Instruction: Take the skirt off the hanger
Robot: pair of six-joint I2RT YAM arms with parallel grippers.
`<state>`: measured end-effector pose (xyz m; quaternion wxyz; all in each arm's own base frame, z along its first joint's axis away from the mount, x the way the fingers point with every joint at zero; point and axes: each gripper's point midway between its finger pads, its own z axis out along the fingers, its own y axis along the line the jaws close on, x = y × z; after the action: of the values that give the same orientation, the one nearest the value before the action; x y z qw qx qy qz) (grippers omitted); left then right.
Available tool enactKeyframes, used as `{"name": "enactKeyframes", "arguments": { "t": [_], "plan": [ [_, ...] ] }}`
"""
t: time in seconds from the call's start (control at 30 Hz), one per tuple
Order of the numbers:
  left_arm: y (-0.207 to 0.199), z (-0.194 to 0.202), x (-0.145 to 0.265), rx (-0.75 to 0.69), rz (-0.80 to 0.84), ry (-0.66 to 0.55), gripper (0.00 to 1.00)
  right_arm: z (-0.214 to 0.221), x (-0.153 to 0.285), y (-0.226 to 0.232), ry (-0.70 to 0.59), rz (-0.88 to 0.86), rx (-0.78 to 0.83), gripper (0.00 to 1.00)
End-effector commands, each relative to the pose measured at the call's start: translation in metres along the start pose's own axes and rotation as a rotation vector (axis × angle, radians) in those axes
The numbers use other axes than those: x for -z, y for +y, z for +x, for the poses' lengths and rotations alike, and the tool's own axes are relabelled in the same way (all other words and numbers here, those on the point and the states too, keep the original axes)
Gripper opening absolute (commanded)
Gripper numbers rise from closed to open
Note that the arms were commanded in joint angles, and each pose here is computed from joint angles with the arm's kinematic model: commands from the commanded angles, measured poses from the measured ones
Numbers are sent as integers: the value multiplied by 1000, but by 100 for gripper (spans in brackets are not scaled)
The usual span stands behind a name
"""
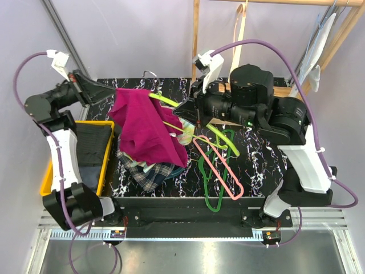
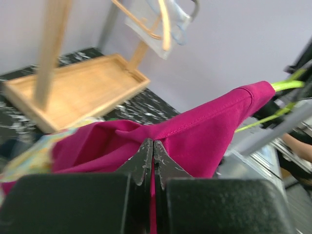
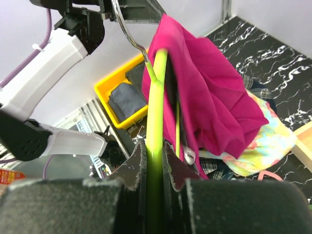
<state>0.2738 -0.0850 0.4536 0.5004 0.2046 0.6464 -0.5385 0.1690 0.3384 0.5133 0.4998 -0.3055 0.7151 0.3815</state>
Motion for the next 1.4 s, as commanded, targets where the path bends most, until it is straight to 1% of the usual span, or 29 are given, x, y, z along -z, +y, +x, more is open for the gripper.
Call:
{"name": "enactKeyframes", "arguments": {
  "t": [0.0,0.07,0.1,0.17,0.23,0.27,0.33,0.37,0.4,0.43,0.47,0.53,0.57,0.63,0.67,0.73,0.77,0.83,0.87,0.93,1.0,1.07,1.1,1.2,1.23,1.27,1.3,1.33,1.37],
  "plan": [
    [33,-15,32,-102,-96,8,0,-72,75,3,-307,-8,-30,0],
    [45,-18,42,-98,-124,1,0,-61,78,-4,-286,20,-49,0],
    [39,-17,43,-119,-124,3,0,-62,94,-5,-303,21,-58,0],
    [40,-11,42,-114,-116,11,0,-46,94,-12,-266,49,-82,0],
    [36,-4,39,-104,-105,16,0,-34,106,-20,-248,78,-97,0],
    [30,-1,34,-114,-87,25,0,-20,100,-28,-213,119,-110,0],
    [24,7,28,-137,-62,39,0,-4,113,-38,-184,164,-126,0],
    [13,11,20,-152,-33,55,0,16,107,-48,-139,214,-141,0],
    [7,13,16,-162,-14,61,0,22,118,-54,-145,232,-155,0],
    [-1,15,11,-176,10,66,0,33,118,-59,-131,256,-184,0],
    [-11,17,2,-187,51,76,0,60,107,-70,-72,310,-187,0],
    [-22,13,-7,-205,99,73,0,87,109,-81,-45,365,-245,0],
    [-28,13,-14,-203,134,77,0,120,98,-93,24,420,-252,0],
    [-33,5,-21,-198,169,68,0,144,92,-97,31,448,-344,0],
    [-36,4,-27,-183,190,75,0,174,84,-108,78,505,-365,0],
    [-30,4,-34,-159,211,85,0,189,78,-110,41,519,-469,0],
    [-31,10,-40,-151,236,104,0,211,76,-124,50,591,-486,0],
    [-17,22,-46,-74,245,127,0,217,84,-141,-41,688,-575,0],
    [-14,27,-49,-52,253,137,0,230,86,-150,-48,730,-583,0],
    [-2,39,-50,-14,249,147,0,228,96,-163,-143,777,-613,0],
    [9,53,-49,-7,240,173,0,225,106,-170,-191,805,-624,0],
    [16,64,-46,-44,232,203,0,227,118,-179,-234,862,-645,0],
    [27,75,-43,-43,218,248,0,228,121,-182,-247,876,-656,0],
    [49,76,-31,-93,171,266,0,231,129,-187,-307,895,-721,0],
    [56,71,-26,-108,148,259,0,235,130,-190,-320,909,-731,0],
    [58,64,-24,-158,140,269,0,235,132,-191,-342,903,-756,0],
    [62,61,-23,-174,135,272,1,237,130,-191,-355,901,-778,0],
    [65,58,-21,-186,125,266,14,241,128,-192,-353,902,-784,0],
    [66,55,-20,-200,123,265,36,242,124,-191,-355,895,-797,1]
  ]
}}
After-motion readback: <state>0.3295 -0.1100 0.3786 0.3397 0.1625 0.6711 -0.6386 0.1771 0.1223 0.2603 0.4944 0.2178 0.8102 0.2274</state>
